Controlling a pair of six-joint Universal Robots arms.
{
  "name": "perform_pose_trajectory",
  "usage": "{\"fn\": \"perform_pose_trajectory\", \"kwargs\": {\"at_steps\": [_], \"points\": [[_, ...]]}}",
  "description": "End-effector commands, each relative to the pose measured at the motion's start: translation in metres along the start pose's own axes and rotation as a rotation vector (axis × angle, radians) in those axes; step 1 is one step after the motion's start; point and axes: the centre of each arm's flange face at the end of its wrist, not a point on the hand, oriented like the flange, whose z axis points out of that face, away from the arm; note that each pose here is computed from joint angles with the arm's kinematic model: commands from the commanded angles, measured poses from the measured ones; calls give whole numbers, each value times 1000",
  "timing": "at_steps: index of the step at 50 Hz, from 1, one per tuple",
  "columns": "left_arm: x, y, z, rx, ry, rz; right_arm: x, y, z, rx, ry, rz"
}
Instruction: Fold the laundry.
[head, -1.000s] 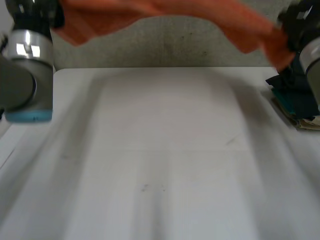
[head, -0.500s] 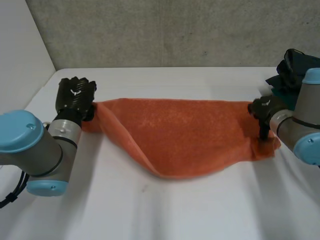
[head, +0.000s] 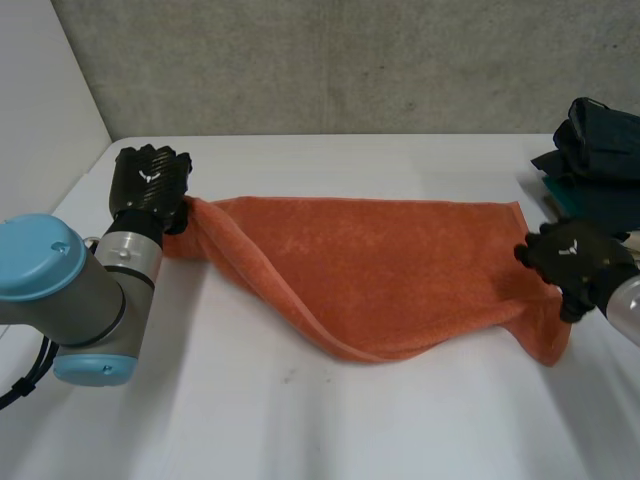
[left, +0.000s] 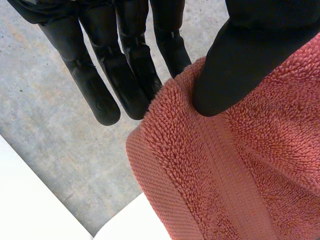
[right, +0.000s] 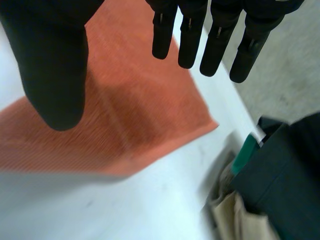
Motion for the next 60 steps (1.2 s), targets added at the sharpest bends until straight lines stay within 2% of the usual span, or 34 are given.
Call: {"fn": "perform_pose_trajectory", "kwargs": {"at_steps": [1, 16, 25, 34, 42, 51, 60], "points": [[1, 1, -4, -9, 6, -2, -10, 23, -7, -75, -34, 63], [4, 0, -8, -11, 16, -36, -11, 21, -28, -77, -113, 141], [5, 0, -10, -24, 23, -38, 8, 14, -36, -76, -50, 126], [2, -5, -12, -30, 24, -50, -5, 17, -43, -122, -152, 157], [1, -8, -12, -24, 22, -70, -16, 30, -29, -124, -218, 134], [1, -5, -14, -36, 25, -69, -19, 46, -9, -113, -205, 122], [1, -5, -14, -36, 25, -71, -24, 44, 1, -80, -202, 102]]}}
